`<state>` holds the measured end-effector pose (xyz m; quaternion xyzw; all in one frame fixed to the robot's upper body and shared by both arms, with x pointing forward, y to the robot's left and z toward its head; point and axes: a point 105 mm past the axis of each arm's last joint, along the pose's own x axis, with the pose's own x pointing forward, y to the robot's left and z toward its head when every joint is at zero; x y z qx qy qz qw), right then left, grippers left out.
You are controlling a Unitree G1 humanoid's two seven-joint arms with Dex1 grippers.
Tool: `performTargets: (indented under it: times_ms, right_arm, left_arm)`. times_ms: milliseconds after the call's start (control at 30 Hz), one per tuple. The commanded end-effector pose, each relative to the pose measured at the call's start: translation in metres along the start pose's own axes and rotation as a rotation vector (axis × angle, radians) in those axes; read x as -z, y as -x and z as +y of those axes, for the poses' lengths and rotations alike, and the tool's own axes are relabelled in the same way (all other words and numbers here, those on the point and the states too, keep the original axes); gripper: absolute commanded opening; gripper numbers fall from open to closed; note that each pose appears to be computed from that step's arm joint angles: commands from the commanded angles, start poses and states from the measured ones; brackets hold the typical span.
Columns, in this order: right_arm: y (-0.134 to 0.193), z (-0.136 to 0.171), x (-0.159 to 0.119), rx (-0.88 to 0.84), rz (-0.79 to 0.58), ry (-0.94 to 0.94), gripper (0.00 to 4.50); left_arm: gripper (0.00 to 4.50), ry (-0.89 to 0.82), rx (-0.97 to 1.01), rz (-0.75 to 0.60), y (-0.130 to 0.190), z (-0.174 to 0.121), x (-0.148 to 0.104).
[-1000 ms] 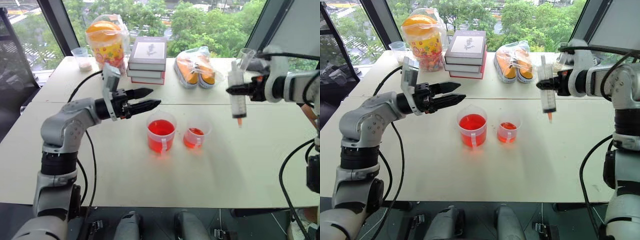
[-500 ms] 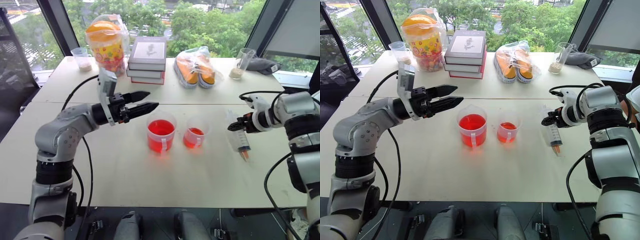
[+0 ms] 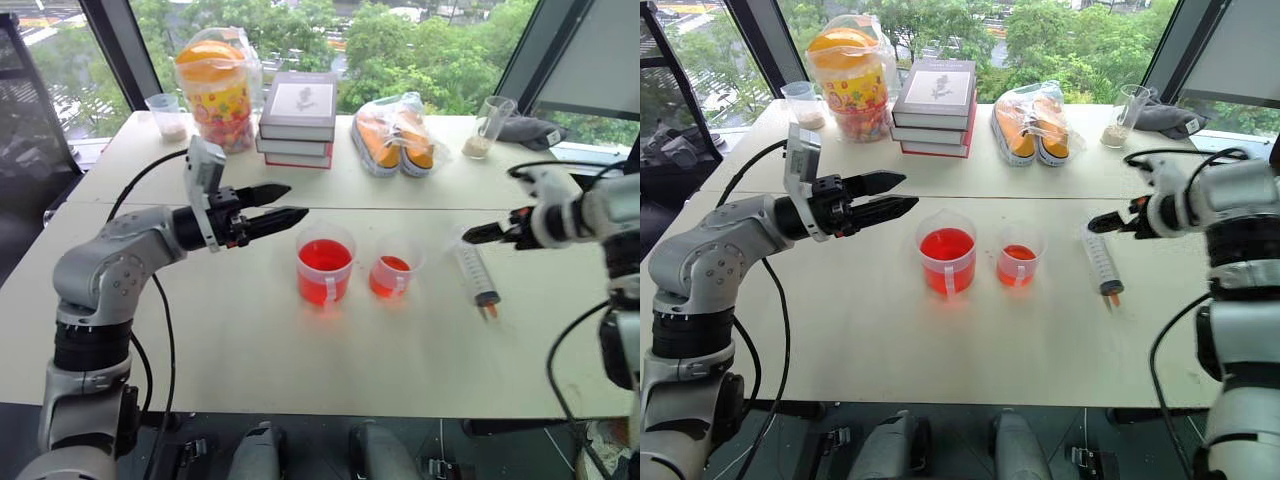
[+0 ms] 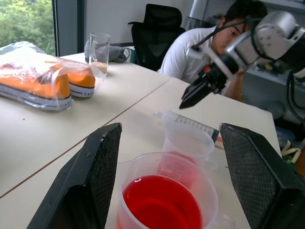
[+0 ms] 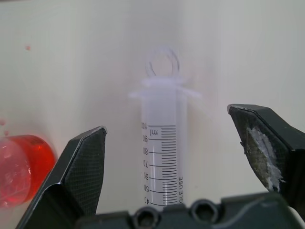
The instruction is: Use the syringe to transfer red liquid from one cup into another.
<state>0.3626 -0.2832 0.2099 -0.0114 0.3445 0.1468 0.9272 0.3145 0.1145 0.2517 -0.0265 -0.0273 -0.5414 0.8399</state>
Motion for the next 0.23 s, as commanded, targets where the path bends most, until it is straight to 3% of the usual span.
performTargets:
  times_ms: [33,233]
  right_arm:
    - [0.039,0.046,-0.019,-0.169,-0.181,0.146,4.45]
    - [0.073,0.081,0.003,-0.283,-0.259,0.323,4.45]
  left_arm:
    - [3.37,-0.045,0.007,-0.015,0.006,-0.005,-0.012]
    - [3.37,-0.042,-0.008,0.031,0.013,0.001,-0.006]
